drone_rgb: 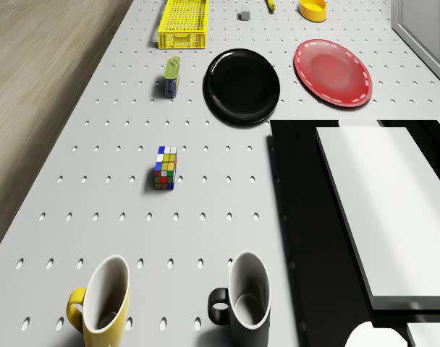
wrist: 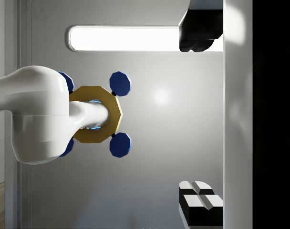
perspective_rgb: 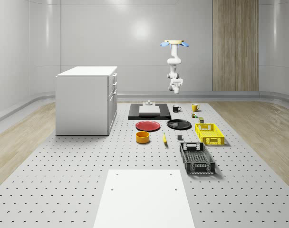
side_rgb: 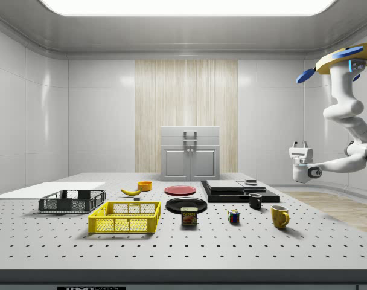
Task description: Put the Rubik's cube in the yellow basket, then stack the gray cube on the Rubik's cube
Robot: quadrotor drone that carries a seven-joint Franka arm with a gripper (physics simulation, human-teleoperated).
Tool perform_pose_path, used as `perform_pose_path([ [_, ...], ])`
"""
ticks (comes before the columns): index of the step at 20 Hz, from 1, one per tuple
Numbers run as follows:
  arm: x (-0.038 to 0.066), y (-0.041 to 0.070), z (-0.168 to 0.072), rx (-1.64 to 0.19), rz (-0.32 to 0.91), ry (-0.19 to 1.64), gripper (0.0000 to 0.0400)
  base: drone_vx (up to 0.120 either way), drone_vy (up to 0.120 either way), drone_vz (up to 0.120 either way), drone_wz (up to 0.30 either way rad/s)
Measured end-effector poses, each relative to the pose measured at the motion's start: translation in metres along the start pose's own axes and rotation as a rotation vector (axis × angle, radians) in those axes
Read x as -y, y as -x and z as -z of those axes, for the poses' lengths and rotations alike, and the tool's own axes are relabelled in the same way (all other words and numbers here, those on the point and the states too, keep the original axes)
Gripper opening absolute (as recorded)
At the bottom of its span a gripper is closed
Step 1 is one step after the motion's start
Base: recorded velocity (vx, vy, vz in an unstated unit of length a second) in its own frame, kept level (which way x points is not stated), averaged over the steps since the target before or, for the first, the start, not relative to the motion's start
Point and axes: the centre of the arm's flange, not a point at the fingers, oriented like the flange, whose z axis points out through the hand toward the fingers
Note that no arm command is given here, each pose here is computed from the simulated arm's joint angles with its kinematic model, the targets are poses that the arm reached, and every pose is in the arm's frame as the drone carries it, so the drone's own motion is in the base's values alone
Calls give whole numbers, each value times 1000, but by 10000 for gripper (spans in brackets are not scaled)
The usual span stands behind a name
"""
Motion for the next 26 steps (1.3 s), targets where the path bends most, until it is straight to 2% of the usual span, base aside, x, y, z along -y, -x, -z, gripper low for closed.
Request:
perform_pose_path([
  [8, 1, -1, 15, -4, 0, -4, 400, 120, 120, 0, 0],
  [26, 0, 0, 19, -16, 0, -13, 400, 120, 120, 0, 0],
])
